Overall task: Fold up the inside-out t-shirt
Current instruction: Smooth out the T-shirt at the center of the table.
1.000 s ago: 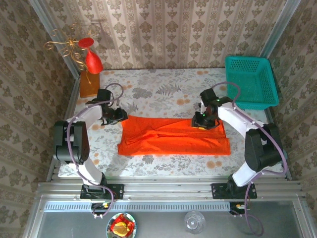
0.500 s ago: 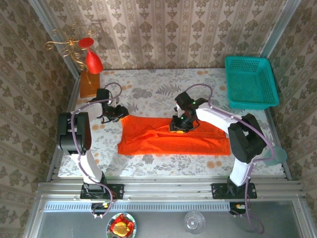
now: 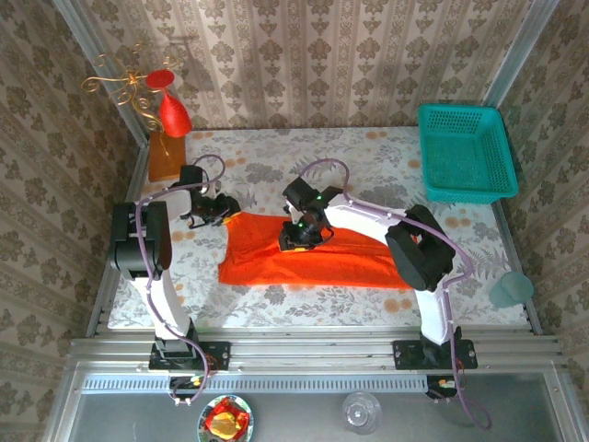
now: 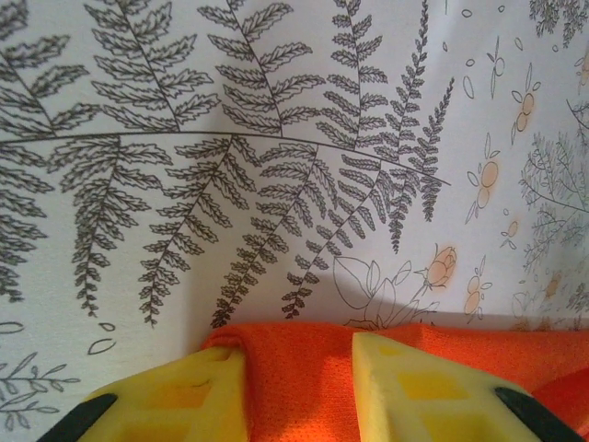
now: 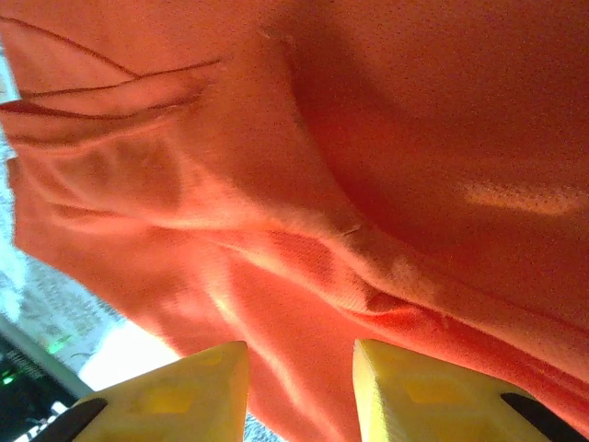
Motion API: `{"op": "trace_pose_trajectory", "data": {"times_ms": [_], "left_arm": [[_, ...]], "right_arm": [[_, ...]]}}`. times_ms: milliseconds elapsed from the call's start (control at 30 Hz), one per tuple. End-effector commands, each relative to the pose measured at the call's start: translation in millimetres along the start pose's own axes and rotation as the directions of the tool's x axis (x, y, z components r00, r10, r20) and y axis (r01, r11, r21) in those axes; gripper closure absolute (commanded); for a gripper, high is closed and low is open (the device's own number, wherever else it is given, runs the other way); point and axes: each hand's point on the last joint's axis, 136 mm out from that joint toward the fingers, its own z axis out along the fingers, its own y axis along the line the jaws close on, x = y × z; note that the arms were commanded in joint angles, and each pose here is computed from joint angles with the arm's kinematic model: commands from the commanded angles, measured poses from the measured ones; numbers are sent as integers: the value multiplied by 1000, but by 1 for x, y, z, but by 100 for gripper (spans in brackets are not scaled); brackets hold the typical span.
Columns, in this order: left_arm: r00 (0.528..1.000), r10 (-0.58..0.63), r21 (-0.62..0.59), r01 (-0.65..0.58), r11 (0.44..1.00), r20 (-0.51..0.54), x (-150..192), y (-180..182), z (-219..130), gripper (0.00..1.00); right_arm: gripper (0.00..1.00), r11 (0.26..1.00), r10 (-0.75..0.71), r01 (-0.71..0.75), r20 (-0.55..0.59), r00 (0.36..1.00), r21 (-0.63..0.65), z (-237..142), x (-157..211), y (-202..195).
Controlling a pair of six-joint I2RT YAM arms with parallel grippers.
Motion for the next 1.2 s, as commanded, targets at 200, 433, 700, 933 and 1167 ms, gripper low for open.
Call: {"op": "trace_pose_trajectory", "data": {"times_ms": [200,433,700,933,1167], "left_arm": [[999,24,-11,-23,1000,43,3,-18,-40,60],[999,39,-21,-38,999,23,54,-19,-68,59],[998,36,-27,-37,999,-45,132,-7,-81,59],[995,24,-22,-26,999,-96,160,-1,-62,61],[995,21,-89,-30,996,-97,155,9,-53,63]], "right_arm": [[64,995,20,-21,8,1000,95,13,-1,-17],[64,997,19,-22,31,999,79,9,-4,-11],[64,995,13,-19,58,998,97,-4,-5,-11],[64,997,23,-29,73,997,75,-13,-4,-6],[64,997,28,-34,88,996,75,-23,-1,-6]]}}
